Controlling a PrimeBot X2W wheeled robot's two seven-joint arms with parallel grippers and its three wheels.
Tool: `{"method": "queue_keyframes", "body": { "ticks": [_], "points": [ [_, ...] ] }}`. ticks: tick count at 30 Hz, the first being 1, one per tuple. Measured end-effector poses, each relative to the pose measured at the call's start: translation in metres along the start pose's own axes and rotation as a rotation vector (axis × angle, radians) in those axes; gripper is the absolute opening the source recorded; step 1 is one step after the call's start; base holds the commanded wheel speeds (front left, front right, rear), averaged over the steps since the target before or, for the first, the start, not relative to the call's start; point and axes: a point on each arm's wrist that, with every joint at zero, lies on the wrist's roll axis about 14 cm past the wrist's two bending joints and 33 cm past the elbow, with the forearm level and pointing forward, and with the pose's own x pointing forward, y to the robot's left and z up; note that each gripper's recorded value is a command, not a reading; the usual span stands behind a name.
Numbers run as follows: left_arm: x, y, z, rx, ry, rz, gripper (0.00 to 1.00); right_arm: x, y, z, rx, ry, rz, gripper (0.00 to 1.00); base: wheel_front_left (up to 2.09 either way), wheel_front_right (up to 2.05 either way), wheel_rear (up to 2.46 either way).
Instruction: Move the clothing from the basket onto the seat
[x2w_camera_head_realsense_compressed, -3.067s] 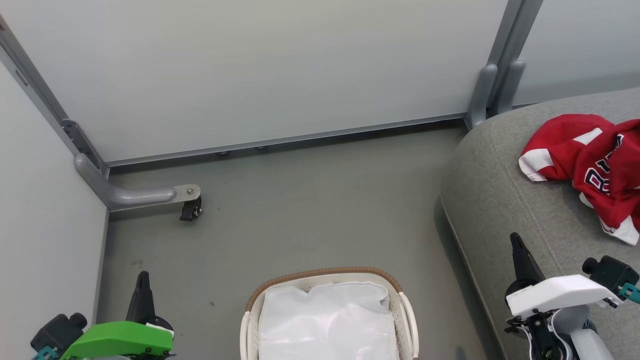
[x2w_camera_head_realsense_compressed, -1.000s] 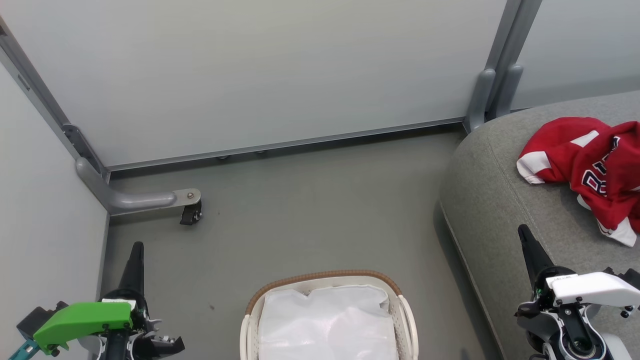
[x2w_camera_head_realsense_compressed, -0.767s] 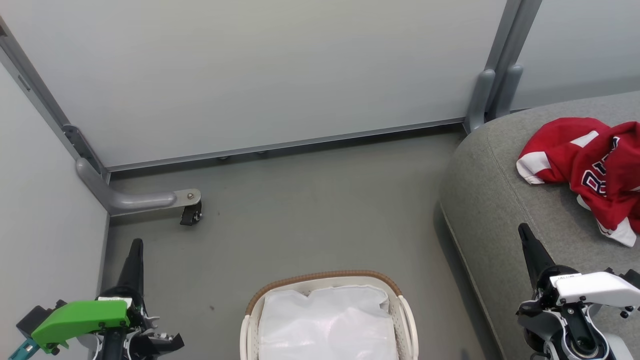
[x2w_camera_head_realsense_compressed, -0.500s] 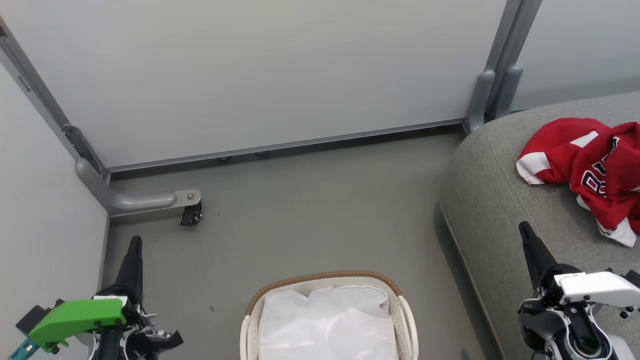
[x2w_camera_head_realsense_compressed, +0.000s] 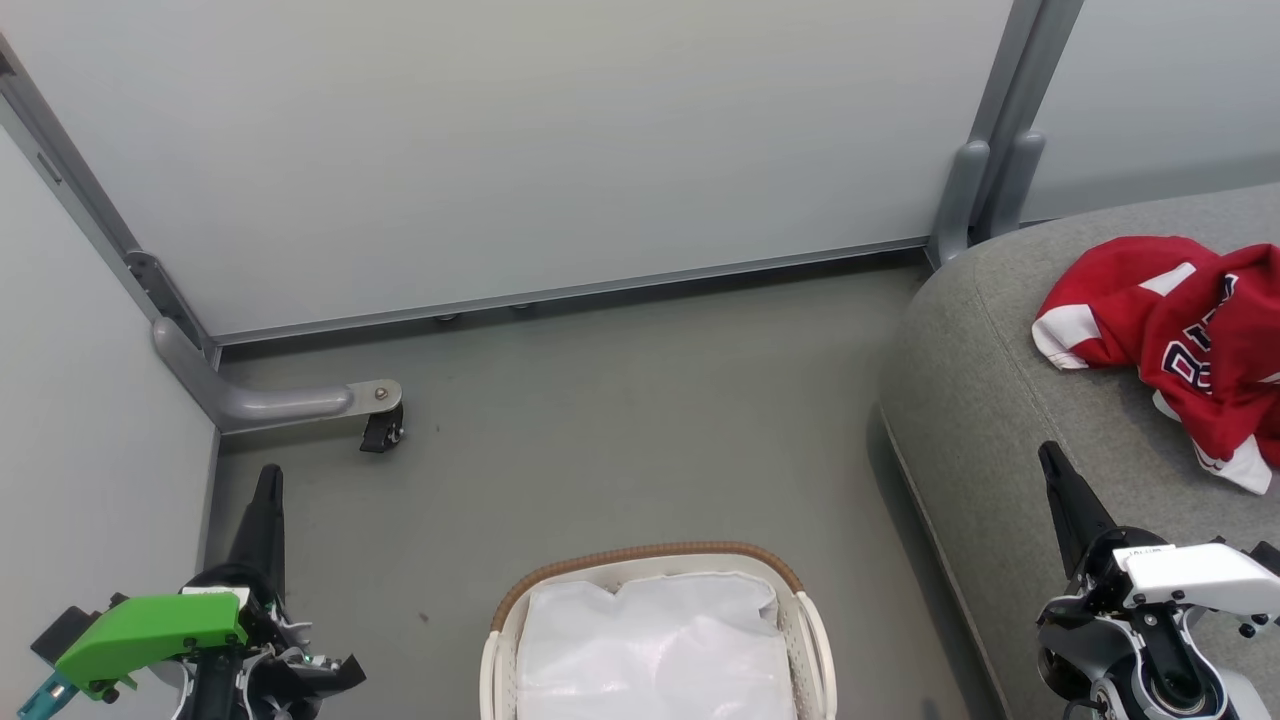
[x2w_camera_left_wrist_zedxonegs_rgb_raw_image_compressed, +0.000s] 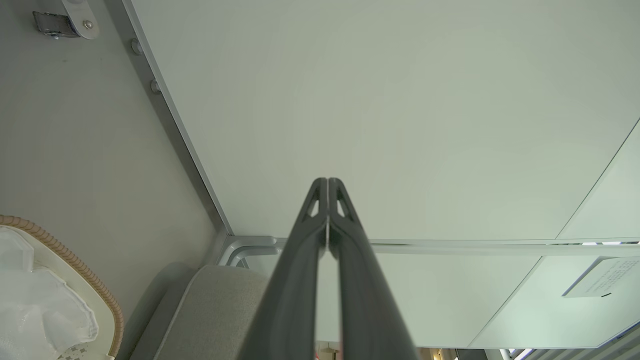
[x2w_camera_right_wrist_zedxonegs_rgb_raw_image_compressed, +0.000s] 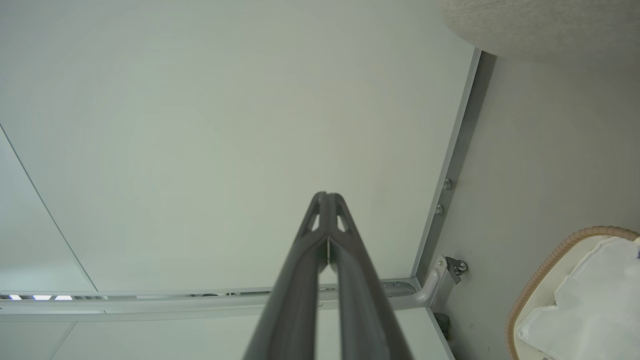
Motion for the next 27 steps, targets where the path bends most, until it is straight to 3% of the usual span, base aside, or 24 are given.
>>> {"method": "queue_keyframes", "body": {
  "ticks": [27],
  "points": [
    [0.0000, 0.0000, 0.0000, 0.000, 0.000, 0.000, 0.00, 0.0000, 0.0000, 0.0000, 0.000, 0.000, 0.000, 0.00, 0.00, 0.00, 0.00]
  ]
}}
